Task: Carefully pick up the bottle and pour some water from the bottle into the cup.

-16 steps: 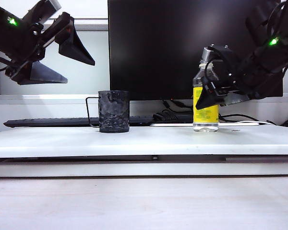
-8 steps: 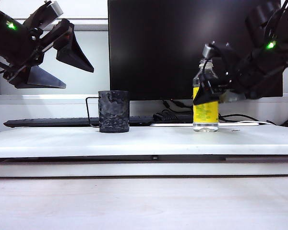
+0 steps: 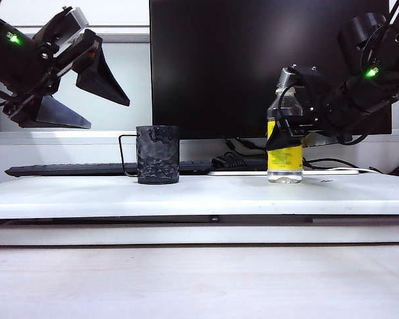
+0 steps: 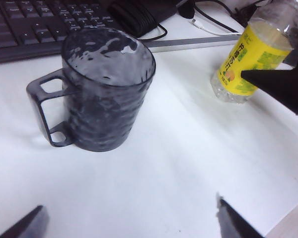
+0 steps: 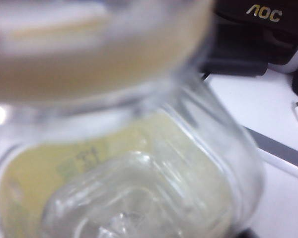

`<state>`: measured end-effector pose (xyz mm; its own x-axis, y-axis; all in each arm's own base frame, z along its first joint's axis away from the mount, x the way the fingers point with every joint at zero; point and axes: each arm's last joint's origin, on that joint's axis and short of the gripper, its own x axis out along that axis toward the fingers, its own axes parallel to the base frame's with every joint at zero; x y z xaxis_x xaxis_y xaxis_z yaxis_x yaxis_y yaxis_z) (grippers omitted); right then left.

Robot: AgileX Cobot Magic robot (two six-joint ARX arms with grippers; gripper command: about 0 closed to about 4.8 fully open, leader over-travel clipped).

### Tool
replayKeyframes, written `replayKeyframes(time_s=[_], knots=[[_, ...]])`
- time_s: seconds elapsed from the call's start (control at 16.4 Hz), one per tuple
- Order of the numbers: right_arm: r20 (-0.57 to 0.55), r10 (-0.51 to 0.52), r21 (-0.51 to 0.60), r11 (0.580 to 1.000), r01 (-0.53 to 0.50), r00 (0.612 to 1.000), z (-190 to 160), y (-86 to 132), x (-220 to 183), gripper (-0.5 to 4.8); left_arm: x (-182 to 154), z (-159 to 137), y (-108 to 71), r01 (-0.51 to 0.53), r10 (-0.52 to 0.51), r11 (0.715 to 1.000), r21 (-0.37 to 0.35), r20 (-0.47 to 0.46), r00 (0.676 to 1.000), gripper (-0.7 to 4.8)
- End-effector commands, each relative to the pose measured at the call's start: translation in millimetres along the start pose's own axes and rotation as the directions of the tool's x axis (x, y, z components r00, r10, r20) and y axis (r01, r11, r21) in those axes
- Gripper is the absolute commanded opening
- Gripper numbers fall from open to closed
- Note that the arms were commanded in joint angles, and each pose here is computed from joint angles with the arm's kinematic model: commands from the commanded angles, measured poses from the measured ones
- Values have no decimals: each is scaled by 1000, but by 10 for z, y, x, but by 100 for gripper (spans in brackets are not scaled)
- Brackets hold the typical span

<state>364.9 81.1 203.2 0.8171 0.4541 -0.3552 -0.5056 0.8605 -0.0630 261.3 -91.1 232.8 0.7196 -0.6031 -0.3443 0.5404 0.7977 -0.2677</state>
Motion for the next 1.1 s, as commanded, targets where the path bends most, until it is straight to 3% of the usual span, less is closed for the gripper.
replayKeyframes(time_s=[0.06,0.12,0.43,0.61,0.85,1.04,1.1], knots=[[25,1,-6,1000,-1,1000,40,-1,-6,176,-5,26,-10,9,-9,1000,22,14,1000,479],[27,1,-7,1000,0,1000,41,-1,-6,144,-5,26,-10,9,-9,1000,22,14,1000,479],[77,-8,-22,1000,9,997,143,-2,-64,150,-5,26,-10,8,-8,1000,24,14,1000,479],[200,-19,-59,998,32,980,436,19,-239,222,-5,26,-9,6,-7,1000,25,15,1000,479],[258,0,-86,996,23,966,747,109,-394,205,-5,26,-9,6,-7,1000,24,15,1000,479],[238,21,-112,994,6,971,803,176,-381,200,-5,26,-9,7,-7,1000,24,15,1000,479],[187,44,-197,980,-7,981,797,247,-358,199,-5,26,-9,7,-7,1000,24,14,1000,479]])
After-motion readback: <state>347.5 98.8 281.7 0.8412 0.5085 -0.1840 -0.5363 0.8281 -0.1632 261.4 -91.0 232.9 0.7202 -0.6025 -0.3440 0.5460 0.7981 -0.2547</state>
